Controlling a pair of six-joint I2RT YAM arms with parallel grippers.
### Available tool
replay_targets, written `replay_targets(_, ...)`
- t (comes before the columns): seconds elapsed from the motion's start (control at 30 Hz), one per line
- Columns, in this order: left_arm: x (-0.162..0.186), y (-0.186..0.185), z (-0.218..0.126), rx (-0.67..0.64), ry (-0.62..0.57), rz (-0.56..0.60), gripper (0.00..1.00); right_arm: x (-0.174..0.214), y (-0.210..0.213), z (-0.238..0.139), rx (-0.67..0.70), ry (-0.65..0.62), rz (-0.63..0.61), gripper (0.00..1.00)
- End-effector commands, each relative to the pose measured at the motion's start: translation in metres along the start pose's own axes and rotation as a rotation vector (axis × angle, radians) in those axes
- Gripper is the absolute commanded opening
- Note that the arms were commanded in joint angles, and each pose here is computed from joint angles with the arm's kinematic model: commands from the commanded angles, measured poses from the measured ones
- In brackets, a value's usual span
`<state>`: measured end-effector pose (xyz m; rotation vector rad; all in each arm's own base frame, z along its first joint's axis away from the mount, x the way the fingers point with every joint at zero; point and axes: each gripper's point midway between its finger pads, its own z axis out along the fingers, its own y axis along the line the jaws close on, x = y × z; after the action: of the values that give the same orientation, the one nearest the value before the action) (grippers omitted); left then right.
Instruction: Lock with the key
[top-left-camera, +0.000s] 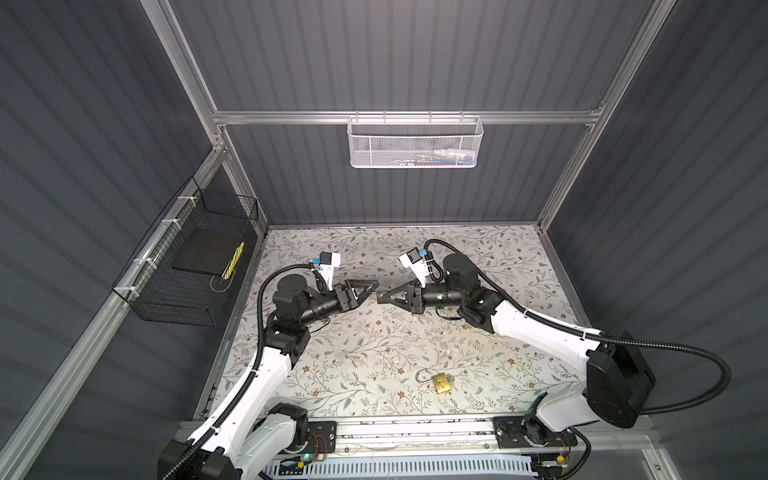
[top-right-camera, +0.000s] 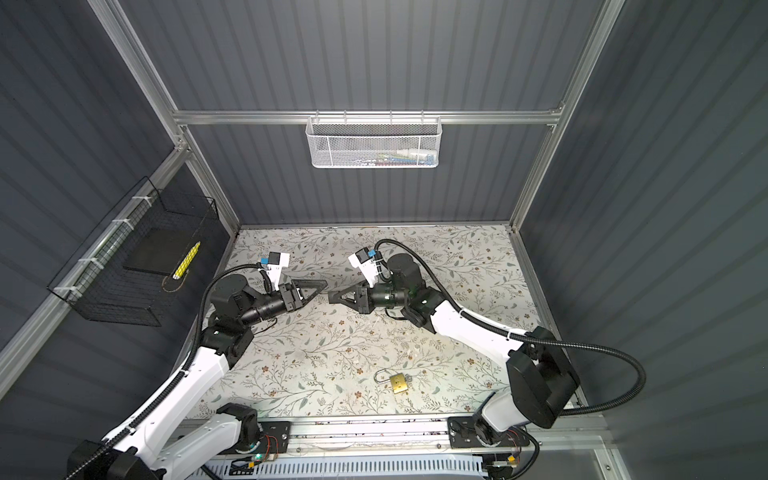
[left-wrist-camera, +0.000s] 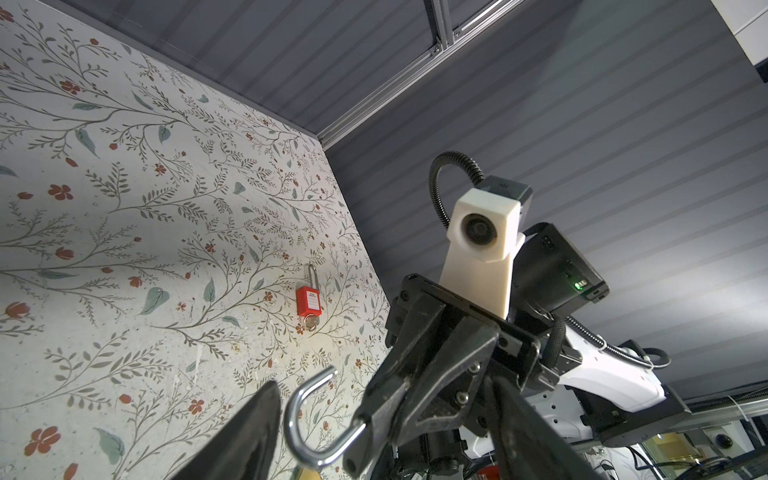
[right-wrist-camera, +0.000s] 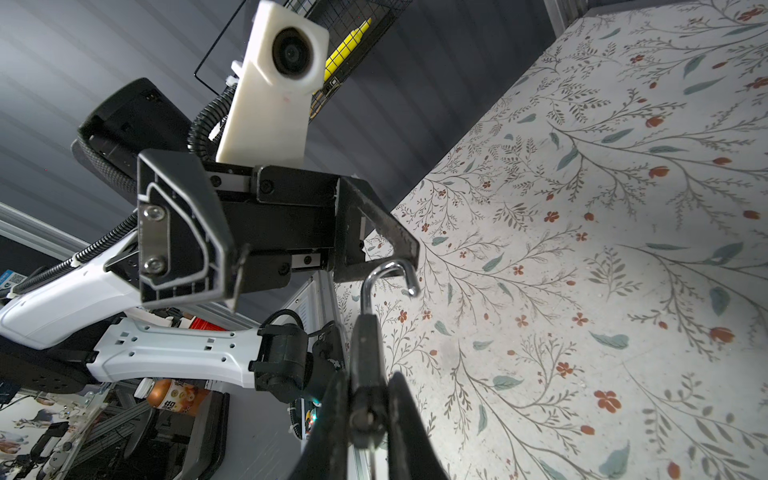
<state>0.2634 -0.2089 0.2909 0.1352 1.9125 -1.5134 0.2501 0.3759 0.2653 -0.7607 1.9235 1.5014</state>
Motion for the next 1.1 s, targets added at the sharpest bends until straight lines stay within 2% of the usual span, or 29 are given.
replay_targets(0.0,-0.002,-0.01,0.001,0.028,0.009,0.033,0.8,-0.009,0.014,-0.006,-0.022,-0.022,-0.049,0.0)
replay_targets(0.47,-0.01,-0.025,0.0,0.096,-0.02,0.012,0.8,0.001,0.005,-0.007,-0.002,-0.006,-0.031,0.0)
replay_targets(1.07,0.0,-0.014,0.003,0.077,0.018,-0.009,0.78,-0.016,0.017,-0.002,-0.061,-0.018,-0.059,0.0)
